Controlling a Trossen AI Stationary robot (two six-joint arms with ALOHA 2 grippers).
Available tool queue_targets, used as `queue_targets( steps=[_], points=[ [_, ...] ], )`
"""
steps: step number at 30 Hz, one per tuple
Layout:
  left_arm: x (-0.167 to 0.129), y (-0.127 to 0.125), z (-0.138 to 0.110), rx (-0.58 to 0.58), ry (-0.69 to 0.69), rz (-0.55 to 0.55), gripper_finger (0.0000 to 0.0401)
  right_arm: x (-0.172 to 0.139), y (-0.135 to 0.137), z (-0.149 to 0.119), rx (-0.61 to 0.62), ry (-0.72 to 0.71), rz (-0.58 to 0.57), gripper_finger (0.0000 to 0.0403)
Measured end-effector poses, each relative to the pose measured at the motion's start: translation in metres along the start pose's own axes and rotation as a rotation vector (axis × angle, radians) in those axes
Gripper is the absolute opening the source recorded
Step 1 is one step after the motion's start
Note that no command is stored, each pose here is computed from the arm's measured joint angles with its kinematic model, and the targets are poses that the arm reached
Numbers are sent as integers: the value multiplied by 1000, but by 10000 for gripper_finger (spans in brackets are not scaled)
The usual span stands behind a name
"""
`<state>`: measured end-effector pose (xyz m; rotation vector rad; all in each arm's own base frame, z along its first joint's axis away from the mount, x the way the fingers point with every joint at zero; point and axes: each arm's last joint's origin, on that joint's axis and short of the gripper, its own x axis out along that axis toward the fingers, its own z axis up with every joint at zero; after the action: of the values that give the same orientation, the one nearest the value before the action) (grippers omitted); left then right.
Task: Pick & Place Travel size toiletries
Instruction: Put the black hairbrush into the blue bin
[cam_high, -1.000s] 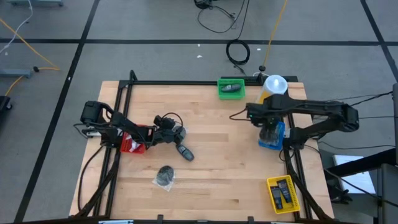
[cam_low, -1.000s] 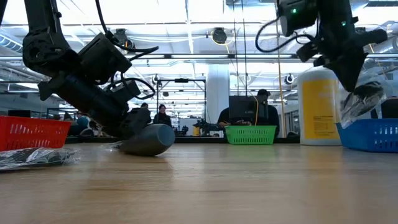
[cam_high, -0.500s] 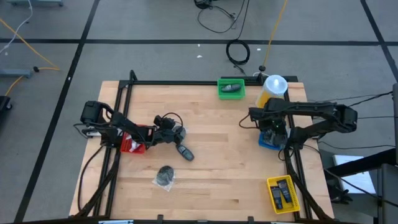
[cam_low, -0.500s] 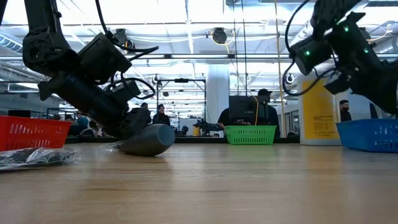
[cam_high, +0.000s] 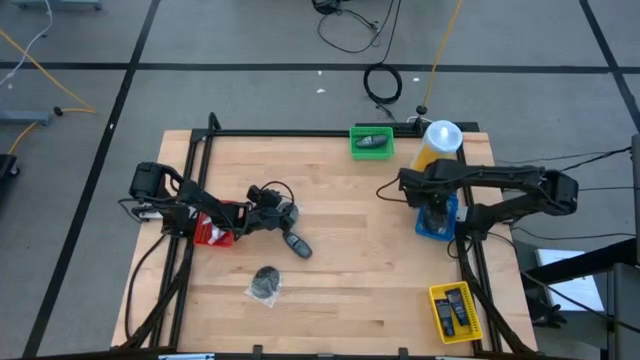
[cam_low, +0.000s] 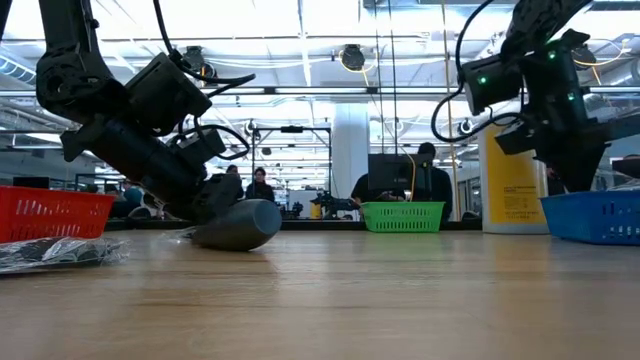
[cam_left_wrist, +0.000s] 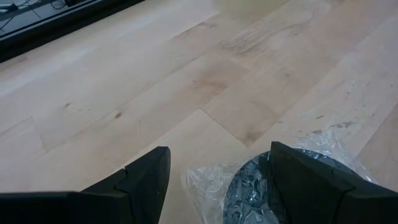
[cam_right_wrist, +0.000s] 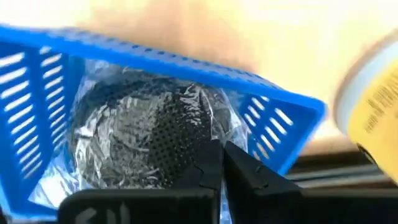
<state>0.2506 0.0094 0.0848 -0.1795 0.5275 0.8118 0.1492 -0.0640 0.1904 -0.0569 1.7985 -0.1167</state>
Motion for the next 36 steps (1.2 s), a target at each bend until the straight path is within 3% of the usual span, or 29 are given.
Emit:
queue_targets(
  steps=[5,9,12,21,25,30,33,36],
  points=[
    [0,0,0,0,0,-1,273,-1,-3,-4,124,-77,-22,0],
    [0,0,0,0,1,-1,273,9,0,-5,146,-157,-45,2],
    [0,0,0,0,1,-1,273,13,1,-8,137,-138,-78,13],
    [0,0,0,-5,-3,-4,273,-5,-4,-11,207,-148,-173,122],
    [0,0,1,-5,-4,-4,273,-28,-8,-11,323,-196,-167,167],
    [0,0,1,1,-6,0,273,-45,-10,1,497,-375,10,194],
    [0,0,1,2,-6,0,273,-45,-6,17,467,-541,109,195],
    [0,0,1,11,-4,-5,273,-39,2,37,373,-753,129,192]
  ],
)
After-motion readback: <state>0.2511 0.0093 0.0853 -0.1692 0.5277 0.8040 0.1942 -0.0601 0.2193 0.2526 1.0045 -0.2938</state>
